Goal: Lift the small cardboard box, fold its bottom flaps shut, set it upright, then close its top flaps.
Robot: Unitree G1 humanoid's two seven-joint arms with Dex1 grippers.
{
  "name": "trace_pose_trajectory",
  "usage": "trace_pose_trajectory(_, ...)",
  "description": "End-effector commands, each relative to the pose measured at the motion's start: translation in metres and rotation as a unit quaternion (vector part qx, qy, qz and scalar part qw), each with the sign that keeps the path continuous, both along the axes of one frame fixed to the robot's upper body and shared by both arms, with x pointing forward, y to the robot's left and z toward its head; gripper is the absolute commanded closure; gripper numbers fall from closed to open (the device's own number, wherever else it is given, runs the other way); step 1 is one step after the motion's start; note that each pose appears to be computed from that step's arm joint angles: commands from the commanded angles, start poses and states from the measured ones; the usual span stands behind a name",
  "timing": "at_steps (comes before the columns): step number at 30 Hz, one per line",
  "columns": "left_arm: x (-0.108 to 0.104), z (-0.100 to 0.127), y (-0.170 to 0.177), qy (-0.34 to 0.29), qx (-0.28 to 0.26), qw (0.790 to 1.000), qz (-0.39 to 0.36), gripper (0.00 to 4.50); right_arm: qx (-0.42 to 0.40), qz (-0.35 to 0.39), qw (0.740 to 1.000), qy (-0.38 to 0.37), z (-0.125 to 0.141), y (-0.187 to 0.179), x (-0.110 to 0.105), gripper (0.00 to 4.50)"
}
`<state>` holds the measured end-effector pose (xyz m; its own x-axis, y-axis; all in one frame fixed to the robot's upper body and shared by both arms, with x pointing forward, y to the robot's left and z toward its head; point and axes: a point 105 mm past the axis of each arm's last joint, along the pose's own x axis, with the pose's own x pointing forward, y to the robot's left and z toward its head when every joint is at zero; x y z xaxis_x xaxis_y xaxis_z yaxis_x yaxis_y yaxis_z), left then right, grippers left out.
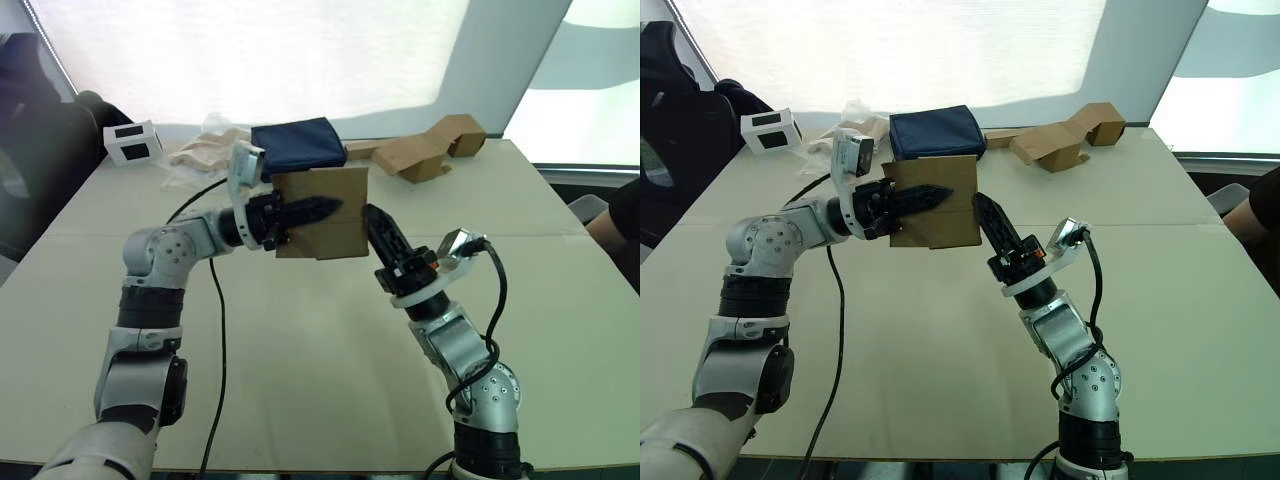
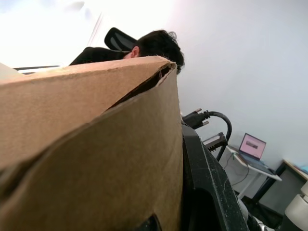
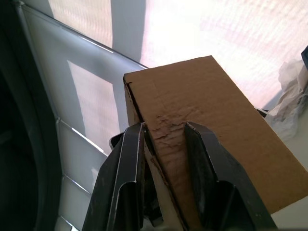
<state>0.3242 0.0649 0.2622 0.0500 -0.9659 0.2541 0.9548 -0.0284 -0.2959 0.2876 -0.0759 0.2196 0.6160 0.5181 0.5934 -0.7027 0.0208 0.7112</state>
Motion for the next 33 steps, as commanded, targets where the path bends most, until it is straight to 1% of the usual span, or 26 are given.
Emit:
trace_pose_trajectory(1,-0.004,0.008,-0.003,-0.021,-0.008,1.000,-0.009,4.50,-0.032,0.047,0.998,-0.043,0.011,0.020,-0.017,3.21)
trace_pose_trajectory(5,-0.003,0.008,0.002,-0.021,-0.006,1.000,-0.008,4.50,-0.034,0.033,0.998,-0.051,0.014,0.008,-0.016,3.21)
trace_pose_trajectory(10,-0.002,0.013,0.009,-0.024,-0.006,1.000,-0.004,4.50,-0.029,0.024,0.997,-0.061,0.019,-0.009,-0.019,3.21)
trace_pose_trajectory(15,-0.002,0.014,0.011,-0.022,-0.006,1.000,-0.003,4.50,-0.032,0.010,0.997,-0.064,0.021,-0.020,-0.020,3.21)
trace_pose_trajectory(17,-0.002,0.014,0.011,-0.021,-0.006,1.000,-0.004,4.50,-0.039,0.000,0.997,-0.059,0.019,-0.022,-0.018,3.72)
trace_pose_trajectory(18,-0.002,0.014,0.011,-0.021,-0.006,1.000,-0.005,4.50,-0.041,-0.003,0.997,-0.057,0.018,-0.023,-0.016,3.86)
trace_pose_trajectory(19,-0.003,0.014,0.010,-0.022,-0.005,1.000,-0.006,4.50,-0.042,-0.007,0.998,-0.055,0.018,-0.024,-0.015,4.31)
trace_pose_trajectory(20,-0.003,0.014,0.009,-0.022,-0.005,1.000,-0.007,4.50,-0.043,-0.014,0.998,-0.052,0.017,-0.025,-0.013,4.45)
trace_pose_trajectory(22,-0.003,0.014,0.008,-0.022,-0.004,1.000,-0.008,4.50,-0.054,-0.027,0.997,-0.047,0.015,-0.028,-0.007,4.45)
trace_pose_trajectory(25,-0.003,0.014,0.008,-0.023,-0.002,1.000,-0.009,4.50,-0.090,-0.029,0.994,-0.046,0.011,-0.023,-0.003,4.45)
trace_pose_trajectory(33,-0.004,0.009,0.002,-0.022,0.010,1.000,-0.020,4.50,-0.146,0.018,0.986,-0.075,0.006,0.007,-0.010,4.45)
